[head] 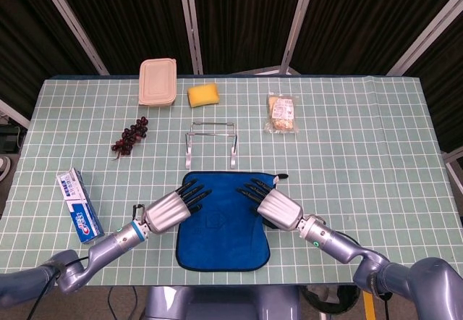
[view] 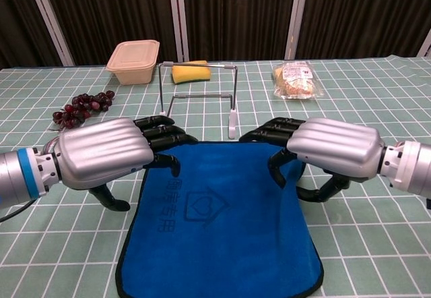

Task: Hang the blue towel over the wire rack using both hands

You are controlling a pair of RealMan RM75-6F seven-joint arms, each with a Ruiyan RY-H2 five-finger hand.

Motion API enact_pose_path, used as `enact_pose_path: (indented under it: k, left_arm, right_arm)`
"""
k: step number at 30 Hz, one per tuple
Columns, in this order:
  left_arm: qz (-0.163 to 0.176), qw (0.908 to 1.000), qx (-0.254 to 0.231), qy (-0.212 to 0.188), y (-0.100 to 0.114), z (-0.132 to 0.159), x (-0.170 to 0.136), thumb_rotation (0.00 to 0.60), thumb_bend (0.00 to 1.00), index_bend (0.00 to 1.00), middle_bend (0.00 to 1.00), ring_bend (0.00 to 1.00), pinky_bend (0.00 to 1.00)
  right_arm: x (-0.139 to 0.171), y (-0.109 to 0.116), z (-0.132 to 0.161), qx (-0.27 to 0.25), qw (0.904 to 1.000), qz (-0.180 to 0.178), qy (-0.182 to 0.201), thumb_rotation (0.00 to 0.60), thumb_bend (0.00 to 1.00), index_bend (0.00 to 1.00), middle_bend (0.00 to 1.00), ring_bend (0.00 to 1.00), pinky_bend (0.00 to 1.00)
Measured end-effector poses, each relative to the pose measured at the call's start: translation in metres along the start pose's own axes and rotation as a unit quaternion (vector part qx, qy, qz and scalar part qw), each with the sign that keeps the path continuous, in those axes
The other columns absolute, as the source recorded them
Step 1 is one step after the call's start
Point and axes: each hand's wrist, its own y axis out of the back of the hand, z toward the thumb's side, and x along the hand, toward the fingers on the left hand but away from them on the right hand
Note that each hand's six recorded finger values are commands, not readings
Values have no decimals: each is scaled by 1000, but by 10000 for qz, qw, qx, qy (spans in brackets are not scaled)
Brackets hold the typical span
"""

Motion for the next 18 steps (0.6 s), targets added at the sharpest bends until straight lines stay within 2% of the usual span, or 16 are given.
enact_pose_path:
  k: [9,18]
  left_arm:
    - [-134,9999,-6,35,-9,-1,-3,600,79,303,0,0,0]
    - [-130,9998,-143,81,-17,4,5,600,84,304,0,0,0]
  right_arm:
    - [0,0,-1,14,10000,7,-26,600,446,668,26,0,0]
    - [1,-2,1,-43,10000,-3,-25,600,447,668,31,0,0]
